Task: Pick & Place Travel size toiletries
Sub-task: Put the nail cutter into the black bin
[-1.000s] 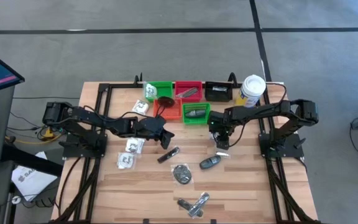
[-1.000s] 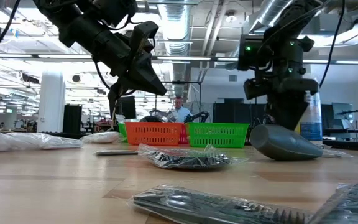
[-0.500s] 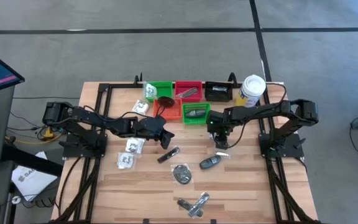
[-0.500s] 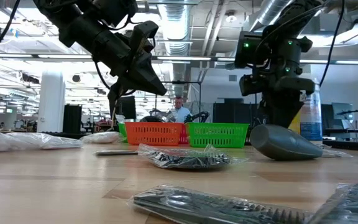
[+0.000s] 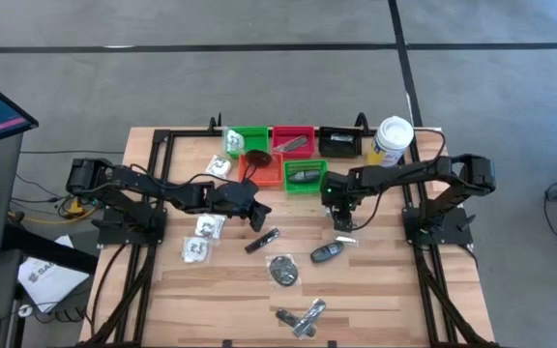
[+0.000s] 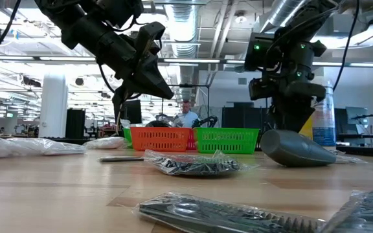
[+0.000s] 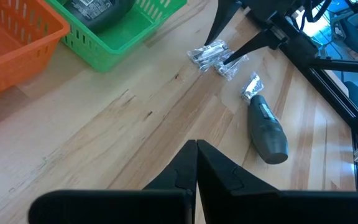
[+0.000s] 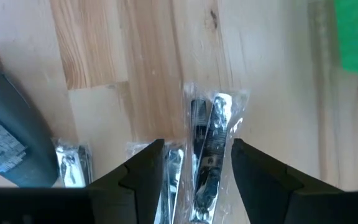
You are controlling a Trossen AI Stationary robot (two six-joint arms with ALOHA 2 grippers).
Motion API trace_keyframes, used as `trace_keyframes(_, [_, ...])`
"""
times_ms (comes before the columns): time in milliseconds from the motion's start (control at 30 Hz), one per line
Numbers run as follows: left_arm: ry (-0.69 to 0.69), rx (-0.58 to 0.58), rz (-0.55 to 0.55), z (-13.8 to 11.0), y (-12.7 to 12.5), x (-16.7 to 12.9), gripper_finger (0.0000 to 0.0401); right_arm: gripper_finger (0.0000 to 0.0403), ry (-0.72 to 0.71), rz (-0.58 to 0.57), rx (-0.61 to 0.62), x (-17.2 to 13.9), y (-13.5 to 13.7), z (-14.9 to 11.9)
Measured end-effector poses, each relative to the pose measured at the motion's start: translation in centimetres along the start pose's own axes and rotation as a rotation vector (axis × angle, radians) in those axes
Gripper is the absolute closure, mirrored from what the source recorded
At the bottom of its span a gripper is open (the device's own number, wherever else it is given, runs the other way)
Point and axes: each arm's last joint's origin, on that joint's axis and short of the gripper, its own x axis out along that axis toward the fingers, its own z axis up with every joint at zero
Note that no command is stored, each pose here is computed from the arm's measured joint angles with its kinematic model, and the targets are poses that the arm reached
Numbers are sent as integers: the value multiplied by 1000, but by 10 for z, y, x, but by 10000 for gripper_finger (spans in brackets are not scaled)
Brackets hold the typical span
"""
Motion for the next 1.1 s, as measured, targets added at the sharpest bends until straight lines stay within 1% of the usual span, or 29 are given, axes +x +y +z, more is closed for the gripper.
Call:
trace_keyframes(200, [0,0,0,0,0,0,401,222,32,1,13,7,0,-9])
trace_keyframes(367, [0,0,-1,0,0,0,401,221,26,1,13,7,0,-9])
trace_keyframes(600, [0,2,-1,0,0,0,401,236,-7,-22,10,7,-1,-6])
trace_keyframes(933, [-1,1,-1,0,0,0,401,259,-15,-26,9,7,-1,-5])
trace_keyframes(1100, [-1,1,-2,0,0,0,401,261,6,-25,1,7,1,-7])
